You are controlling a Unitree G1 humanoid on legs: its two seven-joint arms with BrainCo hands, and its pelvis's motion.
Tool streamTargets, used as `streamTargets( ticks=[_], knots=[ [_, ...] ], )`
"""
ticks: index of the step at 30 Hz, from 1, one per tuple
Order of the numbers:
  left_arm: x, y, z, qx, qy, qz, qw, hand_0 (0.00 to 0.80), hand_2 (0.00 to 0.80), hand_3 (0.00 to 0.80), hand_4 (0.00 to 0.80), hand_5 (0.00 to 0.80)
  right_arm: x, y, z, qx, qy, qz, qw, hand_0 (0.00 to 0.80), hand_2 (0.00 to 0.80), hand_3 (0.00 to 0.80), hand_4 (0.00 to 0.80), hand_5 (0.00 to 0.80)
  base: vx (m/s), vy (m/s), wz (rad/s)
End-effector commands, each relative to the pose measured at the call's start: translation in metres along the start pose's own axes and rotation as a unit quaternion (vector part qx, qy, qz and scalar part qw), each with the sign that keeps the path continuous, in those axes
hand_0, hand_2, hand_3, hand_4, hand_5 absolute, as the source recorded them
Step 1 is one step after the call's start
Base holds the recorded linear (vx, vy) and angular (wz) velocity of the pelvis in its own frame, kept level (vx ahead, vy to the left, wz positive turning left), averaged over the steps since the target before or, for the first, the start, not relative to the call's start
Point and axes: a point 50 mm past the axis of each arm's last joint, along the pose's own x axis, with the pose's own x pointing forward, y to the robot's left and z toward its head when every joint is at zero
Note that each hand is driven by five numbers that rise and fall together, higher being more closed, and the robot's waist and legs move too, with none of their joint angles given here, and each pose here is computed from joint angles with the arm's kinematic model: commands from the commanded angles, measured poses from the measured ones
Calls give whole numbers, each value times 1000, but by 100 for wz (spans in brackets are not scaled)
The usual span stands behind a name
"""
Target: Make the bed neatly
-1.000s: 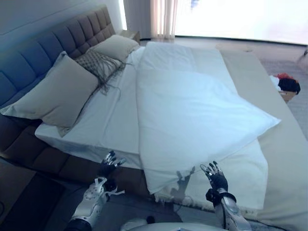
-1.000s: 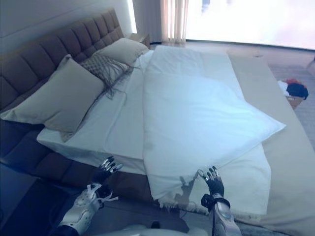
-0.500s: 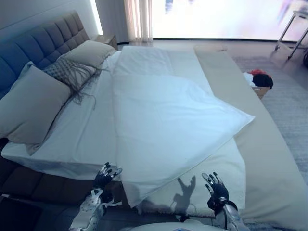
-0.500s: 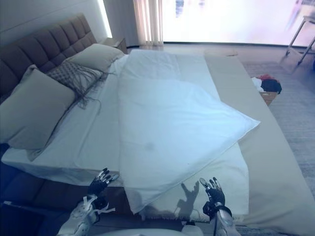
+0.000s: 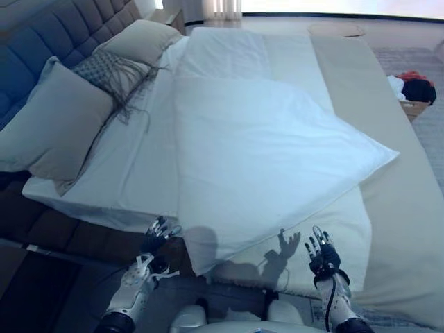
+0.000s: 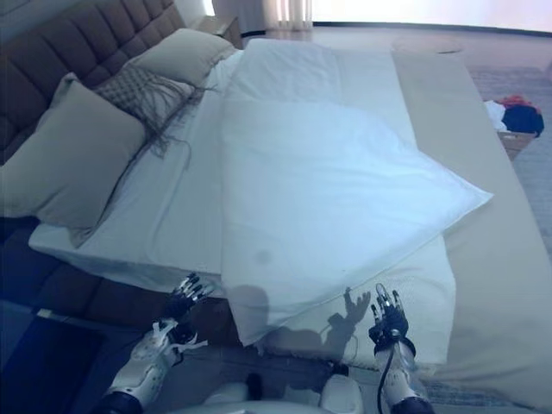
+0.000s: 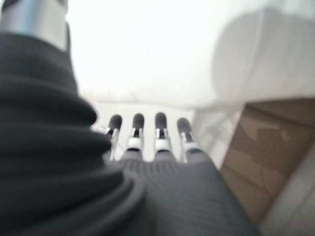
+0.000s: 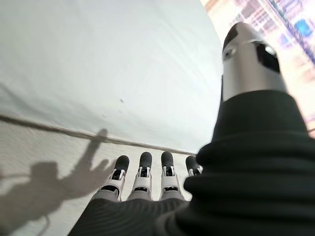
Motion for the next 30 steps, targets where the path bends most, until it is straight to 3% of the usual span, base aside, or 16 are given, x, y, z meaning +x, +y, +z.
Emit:
streamTargets(
  ticks=[1,11,19,30],
  knots=[
    [13,-4,55,-10,-112,-18,994,0,0,0,0,0,19,24,53,68,-69,74,993,0,0,0,0,0,-295,-250,7],
    [27,-13,93,4,-174,-35,984,0,0,0,0,0,39,31,138,262,-159,124,944,0,0,0,0,0,-165,-169,1],
    [25,-10,109,4,-200,-37,979,0,0,0,0,0,36,44,215,312,-203,159,914,0,0,0,0,0,-84,-76,1],
    [21,-4,133,-9,-228,-66,971,0,0,0,0,0,16,44,275,355,-268,190,875,0,0,0,0,0,5,-102,6]
  ],
)
